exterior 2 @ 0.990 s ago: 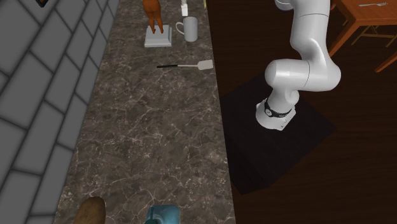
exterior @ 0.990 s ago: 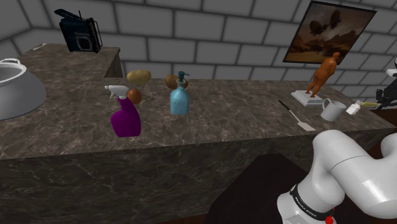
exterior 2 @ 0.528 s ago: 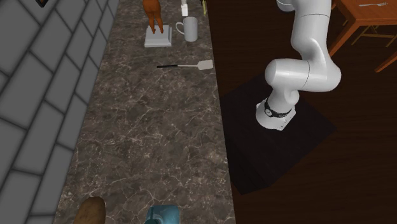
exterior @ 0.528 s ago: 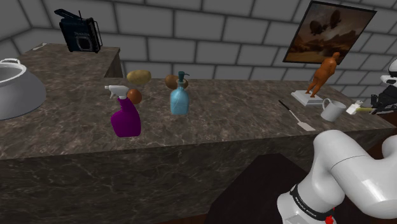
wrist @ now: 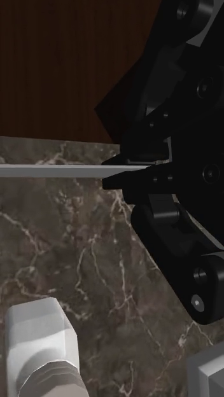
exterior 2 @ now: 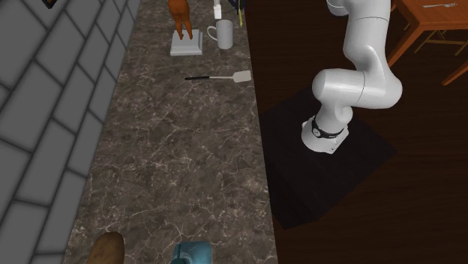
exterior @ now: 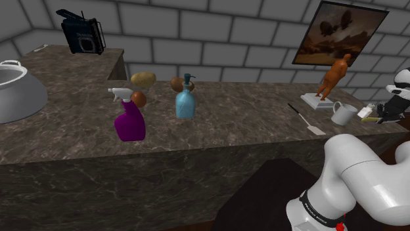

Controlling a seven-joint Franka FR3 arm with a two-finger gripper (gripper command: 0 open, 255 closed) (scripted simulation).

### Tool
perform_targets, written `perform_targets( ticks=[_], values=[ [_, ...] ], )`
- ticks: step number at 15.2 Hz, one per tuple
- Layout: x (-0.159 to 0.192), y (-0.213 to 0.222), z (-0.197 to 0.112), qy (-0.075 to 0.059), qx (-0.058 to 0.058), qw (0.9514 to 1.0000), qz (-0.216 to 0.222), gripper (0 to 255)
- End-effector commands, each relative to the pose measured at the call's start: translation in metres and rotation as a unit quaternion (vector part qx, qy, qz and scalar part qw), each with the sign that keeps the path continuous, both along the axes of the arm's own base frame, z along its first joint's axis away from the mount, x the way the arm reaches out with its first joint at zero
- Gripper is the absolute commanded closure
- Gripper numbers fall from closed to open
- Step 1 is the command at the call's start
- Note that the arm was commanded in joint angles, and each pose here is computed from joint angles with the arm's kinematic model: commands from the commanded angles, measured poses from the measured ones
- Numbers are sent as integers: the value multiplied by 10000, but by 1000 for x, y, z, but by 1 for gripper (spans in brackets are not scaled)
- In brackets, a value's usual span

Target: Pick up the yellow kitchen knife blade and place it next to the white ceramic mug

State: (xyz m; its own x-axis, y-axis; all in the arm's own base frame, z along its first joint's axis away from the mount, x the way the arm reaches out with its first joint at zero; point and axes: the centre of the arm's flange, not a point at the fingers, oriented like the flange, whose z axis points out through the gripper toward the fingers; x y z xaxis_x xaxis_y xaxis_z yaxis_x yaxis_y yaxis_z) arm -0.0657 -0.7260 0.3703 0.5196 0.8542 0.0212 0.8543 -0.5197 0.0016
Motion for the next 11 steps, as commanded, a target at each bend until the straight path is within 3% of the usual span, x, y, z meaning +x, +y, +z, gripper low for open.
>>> perform_targets(
  ticks=[1, 5, 11],
  values=[
    [0, 0, -11, -1, -2, 10000, 0, 255],
    [0, 0, -32, -1, -2, 10000, 0, 255],
    [0, 0, -32, -1, -2, 10000, 0, 255]
  ],
)
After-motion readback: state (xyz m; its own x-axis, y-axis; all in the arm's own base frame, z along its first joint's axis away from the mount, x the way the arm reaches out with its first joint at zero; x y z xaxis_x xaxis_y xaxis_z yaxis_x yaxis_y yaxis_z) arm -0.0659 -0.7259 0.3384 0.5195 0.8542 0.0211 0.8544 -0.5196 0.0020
